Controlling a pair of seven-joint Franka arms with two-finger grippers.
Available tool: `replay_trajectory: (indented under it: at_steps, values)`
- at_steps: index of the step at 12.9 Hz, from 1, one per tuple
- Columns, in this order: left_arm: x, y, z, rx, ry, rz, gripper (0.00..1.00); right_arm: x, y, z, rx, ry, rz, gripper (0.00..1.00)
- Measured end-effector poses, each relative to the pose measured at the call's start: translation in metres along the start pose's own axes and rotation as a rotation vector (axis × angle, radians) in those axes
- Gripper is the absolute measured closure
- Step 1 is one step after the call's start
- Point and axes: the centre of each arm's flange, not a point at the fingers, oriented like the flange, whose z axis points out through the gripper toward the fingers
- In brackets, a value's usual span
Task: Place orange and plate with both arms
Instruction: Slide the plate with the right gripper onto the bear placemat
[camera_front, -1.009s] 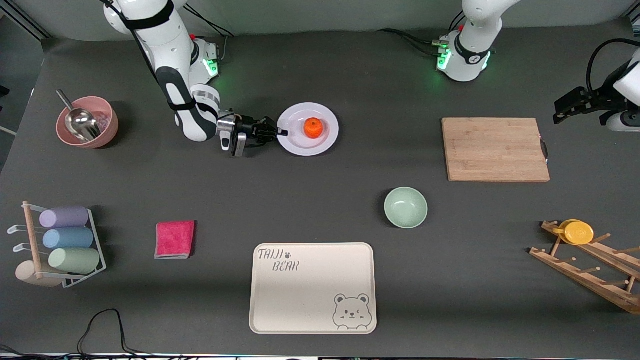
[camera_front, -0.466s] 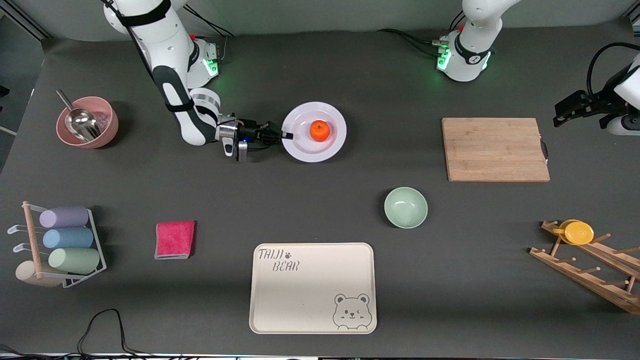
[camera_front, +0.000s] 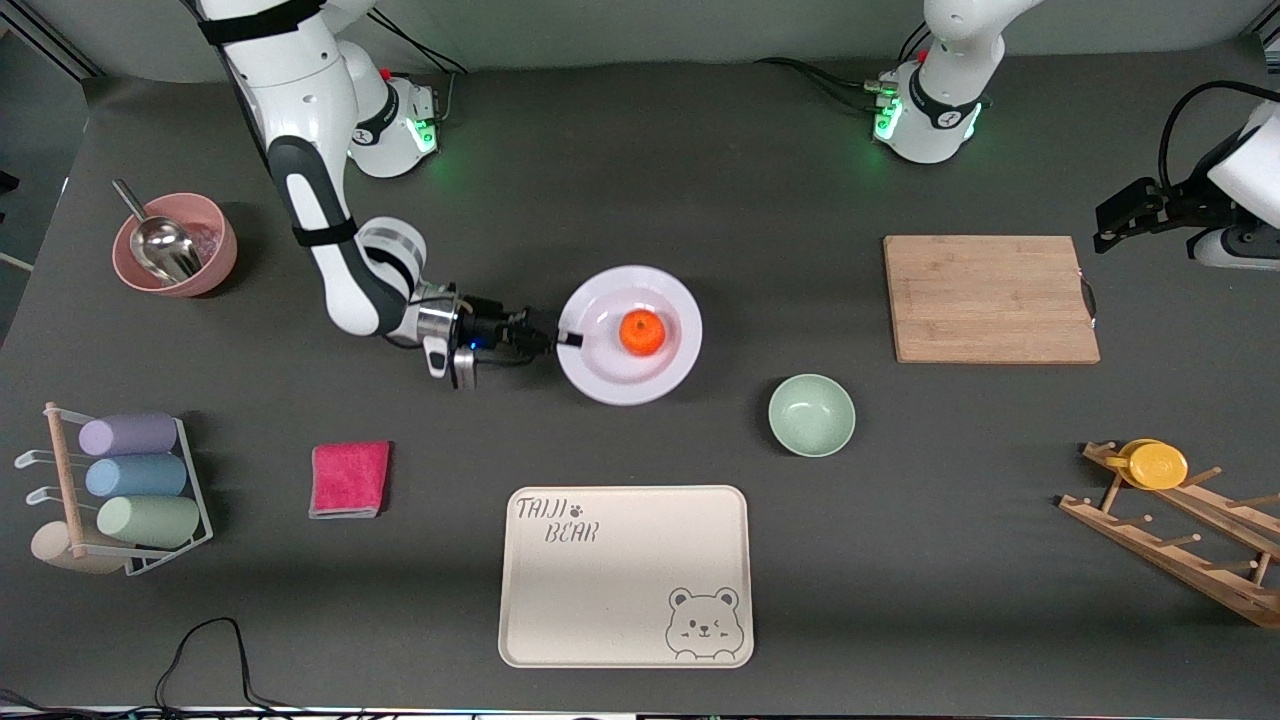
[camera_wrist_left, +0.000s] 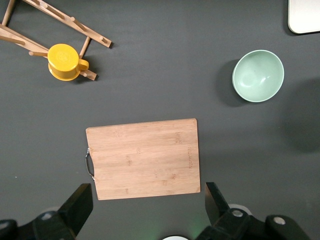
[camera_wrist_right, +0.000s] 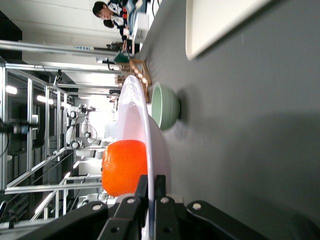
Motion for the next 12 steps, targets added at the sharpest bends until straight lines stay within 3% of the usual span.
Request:
replay_trajectory:
  at_steps: [3, 6, 12]
  values:
    - [0.001, 0.009, 0.0, -0.012, 0.001, 0.028, 0.0, 0.08, -0.002, 0.007, -0.063, -0.027, -0.012, 0.92]
    - [0.002, 0.003, 0.003, -0.023, -0.003, 0.044, 0.0, 0.148, -0.011, 0.023, -0.067, -0.011, 0.037, 0.92]
    - [0.01, 0.006, 0.013, 0.019, -0.018, 0.069, 0.0, 0.237, 0.027, 0.029, -0.087, 0.045, 0.083, 0.92]
